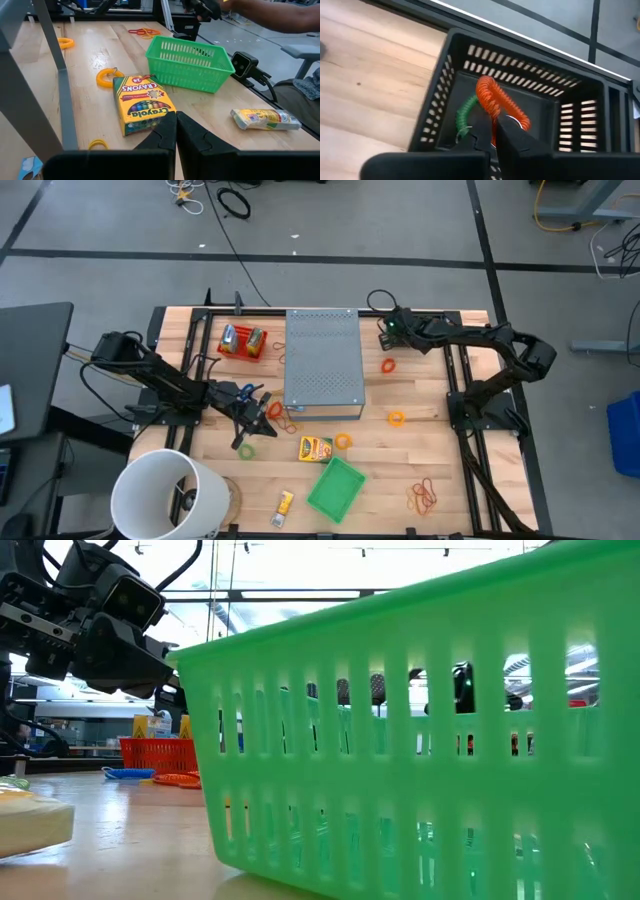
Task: Pick & Place Office Desk Supplies
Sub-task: Put the orange spring keychain into the black basket
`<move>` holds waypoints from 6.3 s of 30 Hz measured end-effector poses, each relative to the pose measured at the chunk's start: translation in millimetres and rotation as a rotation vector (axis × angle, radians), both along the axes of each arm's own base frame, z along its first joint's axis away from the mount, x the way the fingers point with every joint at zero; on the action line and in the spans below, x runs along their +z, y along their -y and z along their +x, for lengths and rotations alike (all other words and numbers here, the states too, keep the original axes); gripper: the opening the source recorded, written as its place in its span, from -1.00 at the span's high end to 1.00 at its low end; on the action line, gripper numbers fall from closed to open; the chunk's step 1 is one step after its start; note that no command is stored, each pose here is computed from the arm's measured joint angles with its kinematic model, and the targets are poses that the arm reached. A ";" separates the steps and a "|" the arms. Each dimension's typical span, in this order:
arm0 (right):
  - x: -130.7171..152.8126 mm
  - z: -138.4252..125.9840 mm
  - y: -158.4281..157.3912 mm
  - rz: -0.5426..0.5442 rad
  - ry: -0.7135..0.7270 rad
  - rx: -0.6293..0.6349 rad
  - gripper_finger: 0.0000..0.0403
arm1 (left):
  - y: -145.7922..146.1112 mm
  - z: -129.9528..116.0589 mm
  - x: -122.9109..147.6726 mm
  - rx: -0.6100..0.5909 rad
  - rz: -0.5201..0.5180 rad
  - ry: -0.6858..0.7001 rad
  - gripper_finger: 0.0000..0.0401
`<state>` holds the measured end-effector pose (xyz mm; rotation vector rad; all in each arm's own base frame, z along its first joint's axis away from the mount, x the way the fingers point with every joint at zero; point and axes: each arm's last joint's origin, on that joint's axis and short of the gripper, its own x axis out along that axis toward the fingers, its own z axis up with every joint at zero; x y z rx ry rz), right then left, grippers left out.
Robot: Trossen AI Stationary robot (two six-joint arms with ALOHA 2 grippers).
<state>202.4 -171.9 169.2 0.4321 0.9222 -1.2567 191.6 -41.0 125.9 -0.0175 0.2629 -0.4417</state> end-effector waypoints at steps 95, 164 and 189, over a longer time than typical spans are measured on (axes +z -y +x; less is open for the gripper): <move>-43.7 16.1 -101.1 0.252 -0.150 0.627 0.97 | -0.1 -0.1 -0.4 0.002 0.005 -0.002 0.96; -41.4 22.2 -105.8 0.116 -0.190 0.649 0.73 | 0.0 -0.1 -0.5 -0.003 0.010 0.000 0.96; -41.5 7.6 -62.4 0.211 -0.149 0.669 0.37 | 0.1 -0.1 -0.5 -0.004 0.010 0.000 0.96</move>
